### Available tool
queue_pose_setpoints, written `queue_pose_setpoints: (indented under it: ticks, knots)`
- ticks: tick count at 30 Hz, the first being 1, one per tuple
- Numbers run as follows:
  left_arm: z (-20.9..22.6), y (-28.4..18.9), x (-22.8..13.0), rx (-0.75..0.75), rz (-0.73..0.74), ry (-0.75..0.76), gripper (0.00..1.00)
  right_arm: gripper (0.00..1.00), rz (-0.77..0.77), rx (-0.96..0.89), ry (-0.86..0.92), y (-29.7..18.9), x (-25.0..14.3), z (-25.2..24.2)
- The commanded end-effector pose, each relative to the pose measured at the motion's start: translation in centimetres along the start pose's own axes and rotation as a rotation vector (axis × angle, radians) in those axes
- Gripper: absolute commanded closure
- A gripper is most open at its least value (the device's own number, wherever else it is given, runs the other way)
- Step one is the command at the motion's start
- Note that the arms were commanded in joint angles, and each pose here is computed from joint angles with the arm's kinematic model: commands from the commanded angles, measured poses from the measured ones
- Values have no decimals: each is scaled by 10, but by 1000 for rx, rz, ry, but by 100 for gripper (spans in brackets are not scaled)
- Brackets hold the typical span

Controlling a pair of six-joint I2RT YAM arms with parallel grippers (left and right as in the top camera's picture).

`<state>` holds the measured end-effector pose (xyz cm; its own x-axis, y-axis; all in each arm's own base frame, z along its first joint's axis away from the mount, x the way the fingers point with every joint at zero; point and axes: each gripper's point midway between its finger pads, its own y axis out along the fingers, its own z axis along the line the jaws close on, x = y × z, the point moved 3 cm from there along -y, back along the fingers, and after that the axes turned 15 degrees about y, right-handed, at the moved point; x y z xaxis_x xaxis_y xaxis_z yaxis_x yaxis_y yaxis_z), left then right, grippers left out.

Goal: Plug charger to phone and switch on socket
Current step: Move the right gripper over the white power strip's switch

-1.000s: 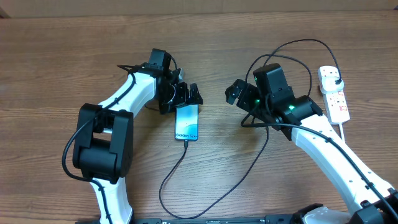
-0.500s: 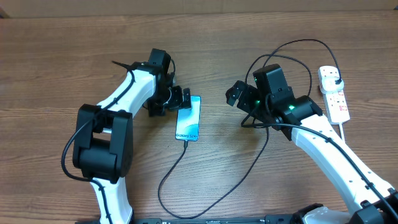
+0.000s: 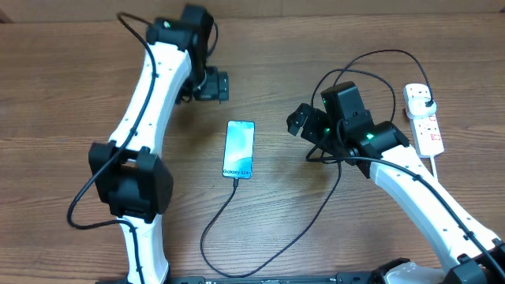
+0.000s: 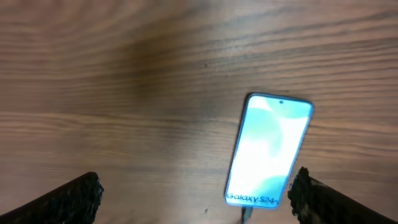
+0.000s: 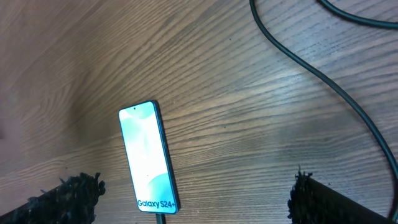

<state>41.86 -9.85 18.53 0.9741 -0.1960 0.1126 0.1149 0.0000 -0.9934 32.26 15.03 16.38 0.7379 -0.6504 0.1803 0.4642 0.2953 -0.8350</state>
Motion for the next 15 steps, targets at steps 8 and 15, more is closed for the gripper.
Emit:
queue_pose_setpoints:
  ticks: [8, 15]
  knots:
    - [-1, -88, 2, 17, -150, 28, 0, 0, -13, 15, -8, -5, 2, 3]
    - [-1, -89, 2, 17, -153, 29, 0, 0, -10, 16, -8, -5, 2, 3]
